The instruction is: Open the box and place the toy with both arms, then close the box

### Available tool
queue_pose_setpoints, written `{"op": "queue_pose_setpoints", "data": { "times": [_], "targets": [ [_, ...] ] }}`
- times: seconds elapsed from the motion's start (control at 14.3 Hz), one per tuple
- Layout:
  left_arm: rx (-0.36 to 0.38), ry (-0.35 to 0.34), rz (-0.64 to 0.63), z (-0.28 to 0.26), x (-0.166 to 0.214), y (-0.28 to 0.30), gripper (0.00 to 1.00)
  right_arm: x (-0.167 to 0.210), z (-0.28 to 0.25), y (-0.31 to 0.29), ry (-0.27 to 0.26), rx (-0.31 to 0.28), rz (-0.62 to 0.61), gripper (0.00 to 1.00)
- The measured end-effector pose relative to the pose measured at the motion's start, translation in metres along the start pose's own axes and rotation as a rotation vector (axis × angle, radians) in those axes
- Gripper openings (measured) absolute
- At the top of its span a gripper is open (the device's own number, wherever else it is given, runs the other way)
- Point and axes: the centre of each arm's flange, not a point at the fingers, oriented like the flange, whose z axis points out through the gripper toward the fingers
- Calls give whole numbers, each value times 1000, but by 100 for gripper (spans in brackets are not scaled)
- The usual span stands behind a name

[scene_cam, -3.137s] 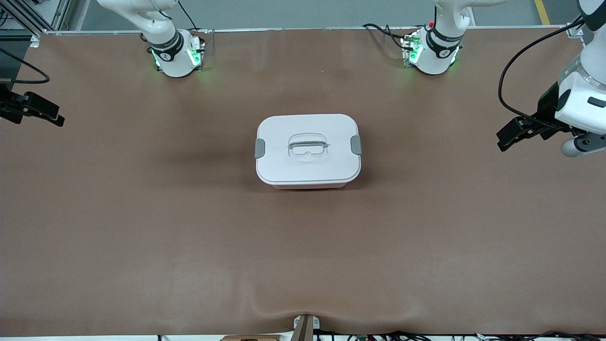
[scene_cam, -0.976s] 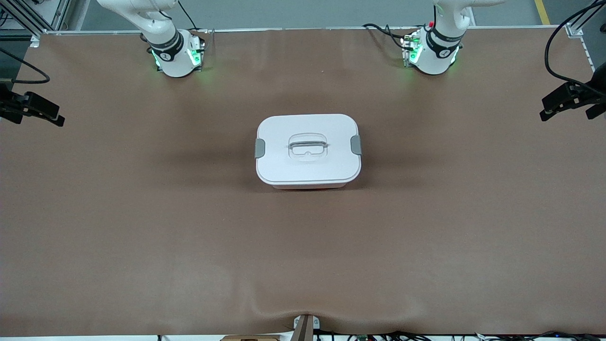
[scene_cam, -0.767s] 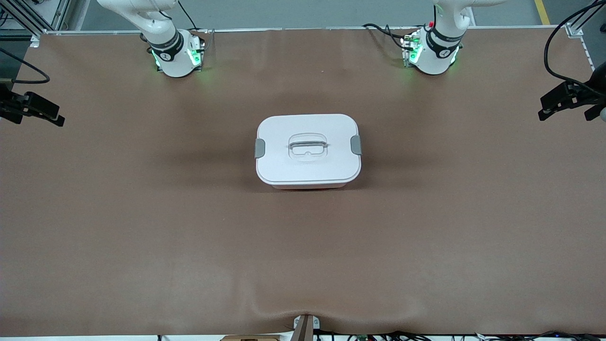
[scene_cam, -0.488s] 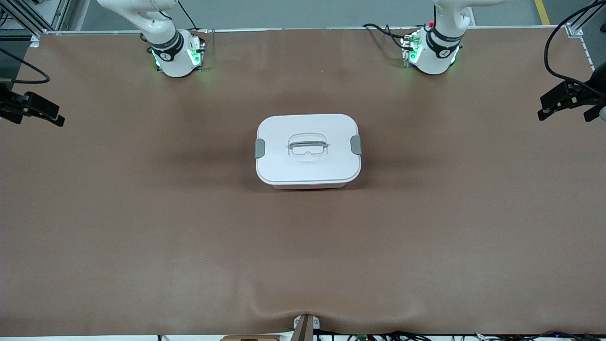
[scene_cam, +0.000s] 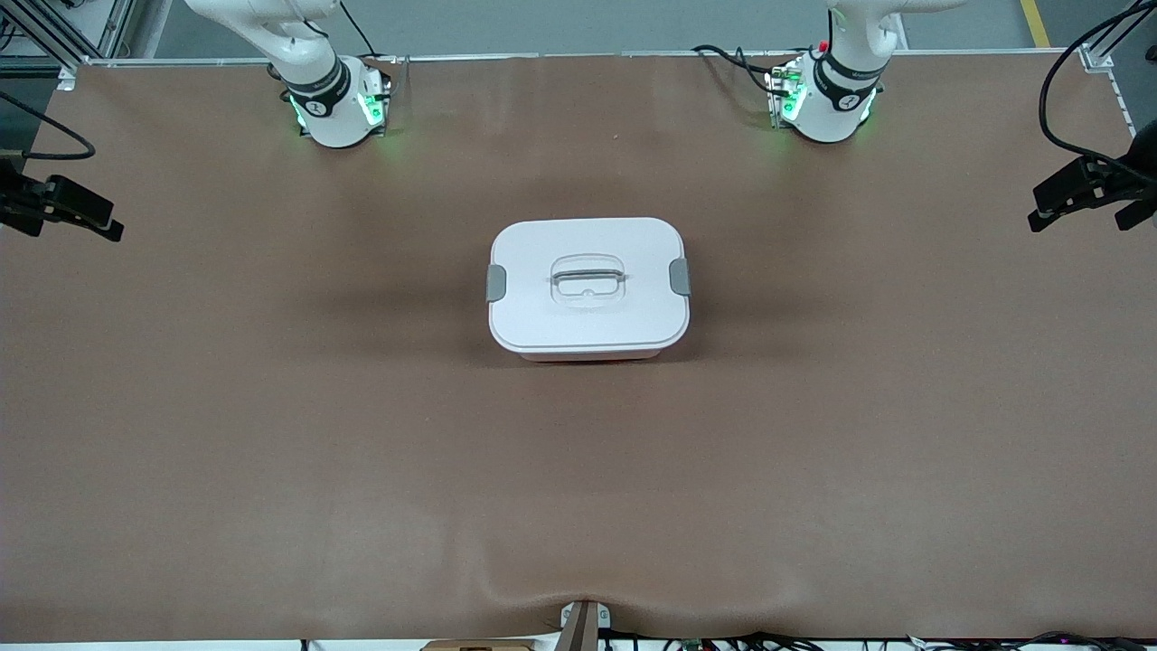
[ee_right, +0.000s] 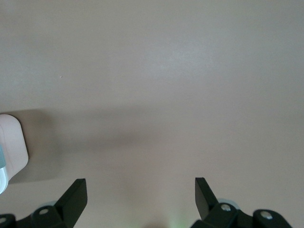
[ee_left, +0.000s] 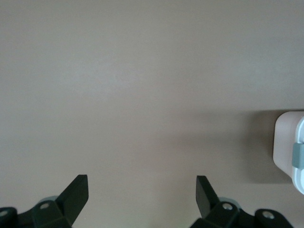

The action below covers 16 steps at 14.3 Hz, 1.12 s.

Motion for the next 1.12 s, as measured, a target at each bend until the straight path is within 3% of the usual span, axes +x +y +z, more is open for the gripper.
{"op": "queue_pose_setpoints", "data": {
  "times": [0.35,1.12],
  "targets": [
    [-3,1,-118,0,0,12,100,0,0,0,0,0,0,100],
    [-3,10,-89,-3,2,33,100,0,0,0,0,0,0,100]
  ]
}}
